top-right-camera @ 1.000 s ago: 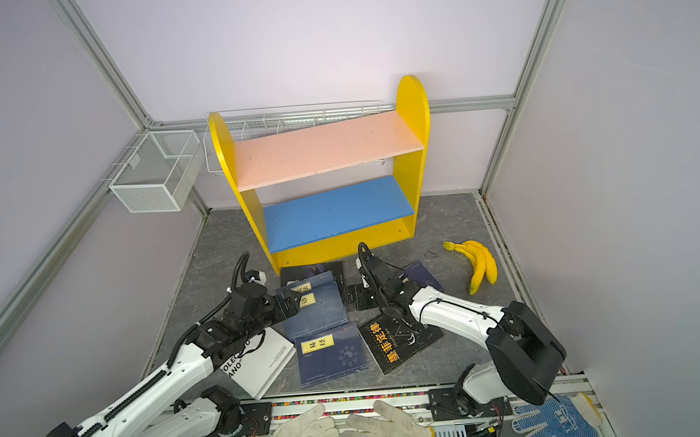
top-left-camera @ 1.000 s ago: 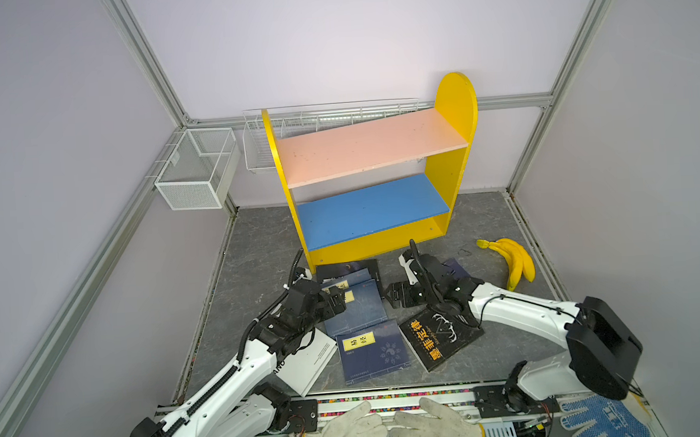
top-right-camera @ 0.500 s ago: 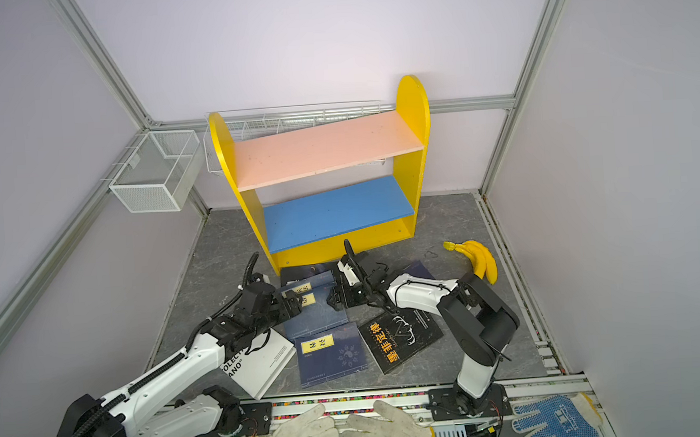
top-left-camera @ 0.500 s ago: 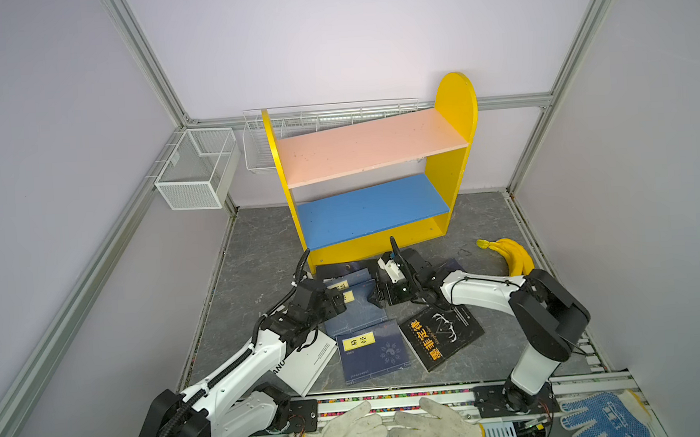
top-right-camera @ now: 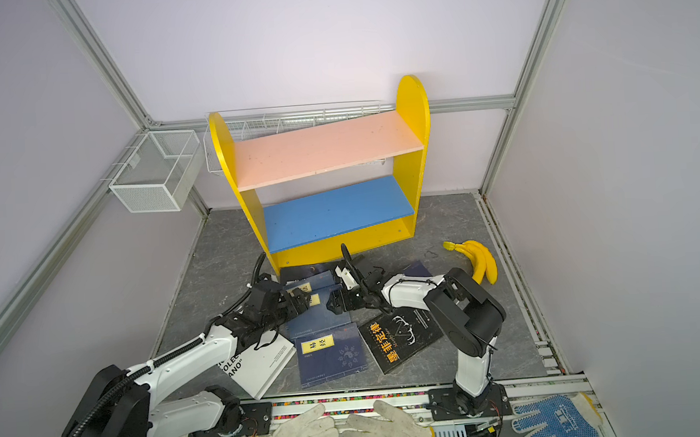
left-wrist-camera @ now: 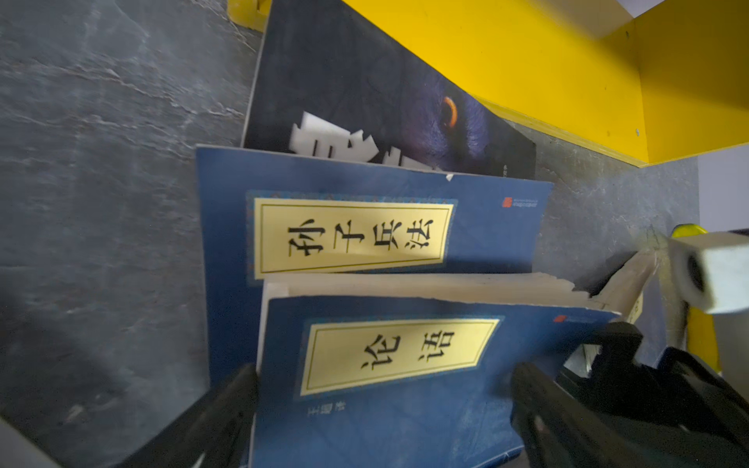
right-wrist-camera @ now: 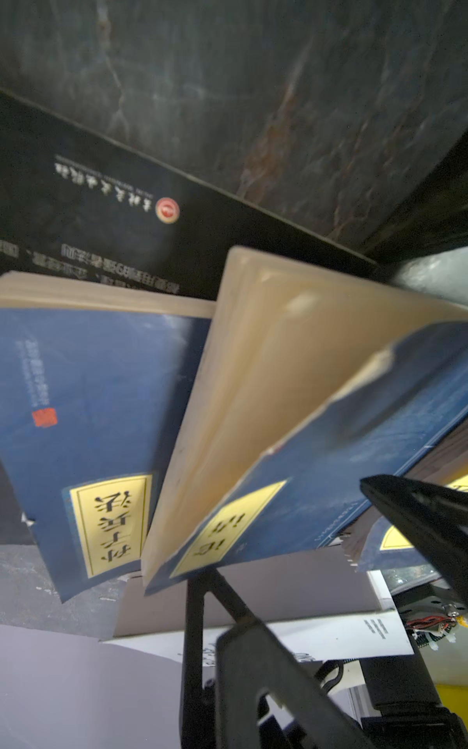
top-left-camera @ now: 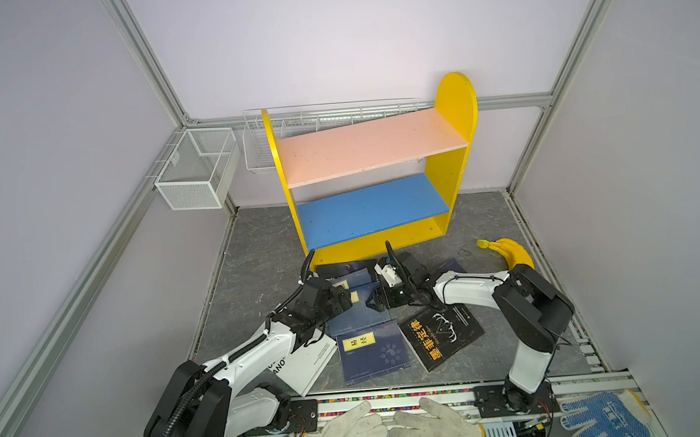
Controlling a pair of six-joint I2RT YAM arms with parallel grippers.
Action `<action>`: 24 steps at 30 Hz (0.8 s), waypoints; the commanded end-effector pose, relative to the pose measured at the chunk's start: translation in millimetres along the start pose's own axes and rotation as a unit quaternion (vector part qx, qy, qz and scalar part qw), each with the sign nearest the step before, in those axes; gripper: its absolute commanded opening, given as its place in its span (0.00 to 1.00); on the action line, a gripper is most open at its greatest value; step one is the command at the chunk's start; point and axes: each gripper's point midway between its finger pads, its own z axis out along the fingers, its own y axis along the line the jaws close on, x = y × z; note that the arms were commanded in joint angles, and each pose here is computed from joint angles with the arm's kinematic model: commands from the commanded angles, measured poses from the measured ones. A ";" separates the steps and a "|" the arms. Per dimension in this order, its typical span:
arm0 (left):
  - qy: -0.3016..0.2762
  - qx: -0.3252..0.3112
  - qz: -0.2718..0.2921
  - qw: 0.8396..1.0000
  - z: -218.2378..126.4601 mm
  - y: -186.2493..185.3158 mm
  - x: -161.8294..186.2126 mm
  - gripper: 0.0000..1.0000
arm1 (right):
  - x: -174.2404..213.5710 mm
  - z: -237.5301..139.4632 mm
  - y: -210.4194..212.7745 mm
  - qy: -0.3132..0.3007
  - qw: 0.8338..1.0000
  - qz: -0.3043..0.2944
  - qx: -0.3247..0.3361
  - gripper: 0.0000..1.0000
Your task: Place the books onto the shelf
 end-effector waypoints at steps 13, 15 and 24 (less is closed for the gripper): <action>0.018 0.073 -0.013 0.997 28.0 -51.3 -15.1 0.92 | -28.4 -22.9 8.1 -0.048 0.997 0.009 -0.064 0.35; 0.010 0.074 -0.004 0.997 25.5 -56.6 -21.6 0.92 | -36.6 -32.5 6.5 -0.059 0.996 0.009 -0.062 0.24; -0.019 0.069 0.030 0.997 4.7 -72.2 -46.8 0.95 | -60.6 -65.5 -4.8 -0.076 0.996 0.014 -0.053 0.06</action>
